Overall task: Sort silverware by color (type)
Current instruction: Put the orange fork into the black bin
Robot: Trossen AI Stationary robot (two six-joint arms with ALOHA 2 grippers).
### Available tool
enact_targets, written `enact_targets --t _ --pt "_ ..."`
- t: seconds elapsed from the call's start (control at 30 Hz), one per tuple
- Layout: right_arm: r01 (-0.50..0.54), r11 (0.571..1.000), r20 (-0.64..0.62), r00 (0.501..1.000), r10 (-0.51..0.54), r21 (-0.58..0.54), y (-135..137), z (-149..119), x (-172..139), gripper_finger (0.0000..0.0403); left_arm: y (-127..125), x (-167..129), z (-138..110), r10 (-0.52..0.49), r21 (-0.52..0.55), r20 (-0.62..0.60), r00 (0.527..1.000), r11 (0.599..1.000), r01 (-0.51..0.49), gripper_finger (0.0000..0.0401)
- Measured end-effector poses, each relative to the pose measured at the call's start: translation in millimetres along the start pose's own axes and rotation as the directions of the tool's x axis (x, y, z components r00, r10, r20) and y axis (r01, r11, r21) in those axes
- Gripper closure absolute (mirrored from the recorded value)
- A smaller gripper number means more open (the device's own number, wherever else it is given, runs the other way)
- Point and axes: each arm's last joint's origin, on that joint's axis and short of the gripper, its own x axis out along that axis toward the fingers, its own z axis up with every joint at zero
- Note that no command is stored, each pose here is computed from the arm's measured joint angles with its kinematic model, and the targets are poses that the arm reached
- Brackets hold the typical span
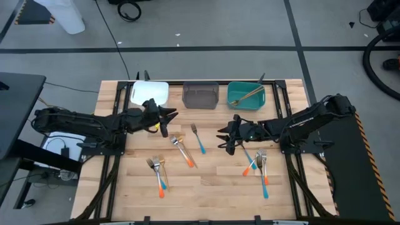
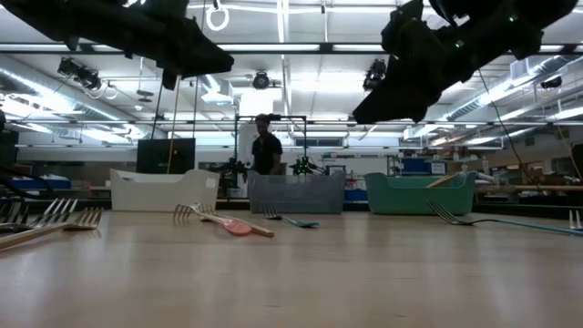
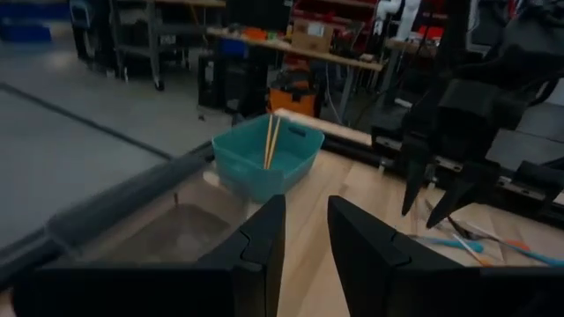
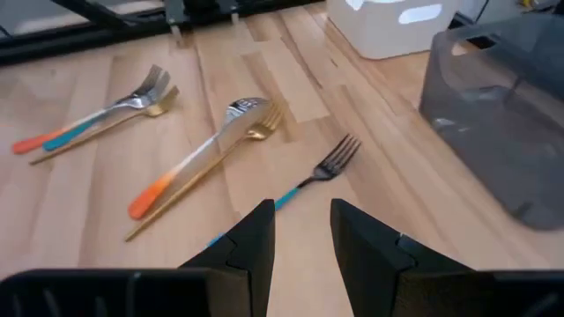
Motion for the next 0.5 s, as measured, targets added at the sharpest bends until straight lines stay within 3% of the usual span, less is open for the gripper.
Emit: enact_targets --t 0.27,0.5 --pt "-0.004 1.000 0.104 0.995 0.001 0.029 4 -10 -4 0.0280 -7 -3 -4 -0.030 -0.043 -0.043 0.999 0.999 0.028 0.0306" --pt "0.015 0.999 0.126 0.992 -0.011 -0.034 3 -8 -4 0.0280 -28 0 2 -0.050 -0.001 -0.219 0.975 0.999 0.051 0.0306"
